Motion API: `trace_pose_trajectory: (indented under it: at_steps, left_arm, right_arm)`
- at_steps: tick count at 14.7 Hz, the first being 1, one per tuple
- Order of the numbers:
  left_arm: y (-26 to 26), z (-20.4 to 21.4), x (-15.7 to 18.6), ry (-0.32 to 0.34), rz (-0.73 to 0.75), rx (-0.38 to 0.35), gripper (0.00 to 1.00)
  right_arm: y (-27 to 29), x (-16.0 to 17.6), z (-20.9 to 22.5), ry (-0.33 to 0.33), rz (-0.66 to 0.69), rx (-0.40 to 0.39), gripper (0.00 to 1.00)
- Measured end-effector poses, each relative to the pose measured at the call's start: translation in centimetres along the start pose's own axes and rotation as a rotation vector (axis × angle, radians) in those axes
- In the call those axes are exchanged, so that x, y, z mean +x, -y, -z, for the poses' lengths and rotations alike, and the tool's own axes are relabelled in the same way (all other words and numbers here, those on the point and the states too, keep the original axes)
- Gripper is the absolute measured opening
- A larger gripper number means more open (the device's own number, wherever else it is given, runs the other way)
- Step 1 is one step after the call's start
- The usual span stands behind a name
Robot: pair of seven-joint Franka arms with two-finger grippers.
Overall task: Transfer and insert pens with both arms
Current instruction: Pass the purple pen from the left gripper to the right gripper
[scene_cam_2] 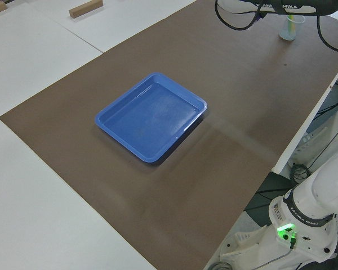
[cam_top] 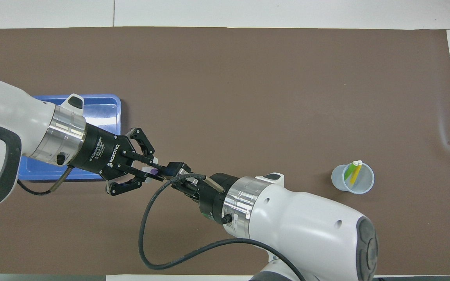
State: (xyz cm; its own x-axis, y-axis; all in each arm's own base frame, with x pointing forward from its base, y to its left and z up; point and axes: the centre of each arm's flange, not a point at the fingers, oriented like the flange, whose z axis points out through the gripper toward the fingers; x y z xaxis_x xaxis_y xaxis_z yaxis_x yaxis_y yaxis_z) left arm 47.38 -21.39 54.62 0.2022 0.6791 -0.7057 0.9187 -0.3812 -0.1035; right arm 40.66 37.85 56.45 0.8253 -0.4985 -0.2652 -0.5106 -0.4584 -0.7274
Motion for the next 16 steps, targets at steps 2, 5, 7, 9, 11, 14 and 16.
trace_pose_trajectory:
  at_steps: [2,5,7,9,11,14,16]
  left_arm:
    - [0.00,0.04,0.03,0.000,0.001,-0.001,0.17]
    - [0.00,0.06,0.04,0.000,0.001,-0.001,0.17]
    - [0.01,0.29,0.15,0.000,0.003,-0.008,0.17]
    - [0.01,0.50,0.26,0.001,0.005,-0.014,0.17]
    - [0.01,0.51,0.26,0.000,0.005,-0.014,0.17]
    - [0.00,0.53,0.24,0.000,0.004,-0.017,0.17]
    - [-0.16,0.82,0.16,-0.003,0.003,-0.041,0.31]
  right_arm:
    - [0.00,0.12,0.05,-0.002,-0.001,0.001,0.45]
    - [0.00,0.12,0.05,-0.002,0.000,0.001,0.41]
    - [-0.16,0.20,-0.06,-0.001,-0.001,-0.004,0.32]
    - [-0.39,0.30,-0.20,0.001,-0.001,-0.011,0.18]
    - [-0.38,0.31,-0.20,0.001,-0.001,-0.011,0.18]
    - [-0.37,0.34,-0.18,0.001,-0.001,-0.011,0.18]
    - [-0.28,0.36,-0.11,0.000,-0.001,-0.009,0.18]
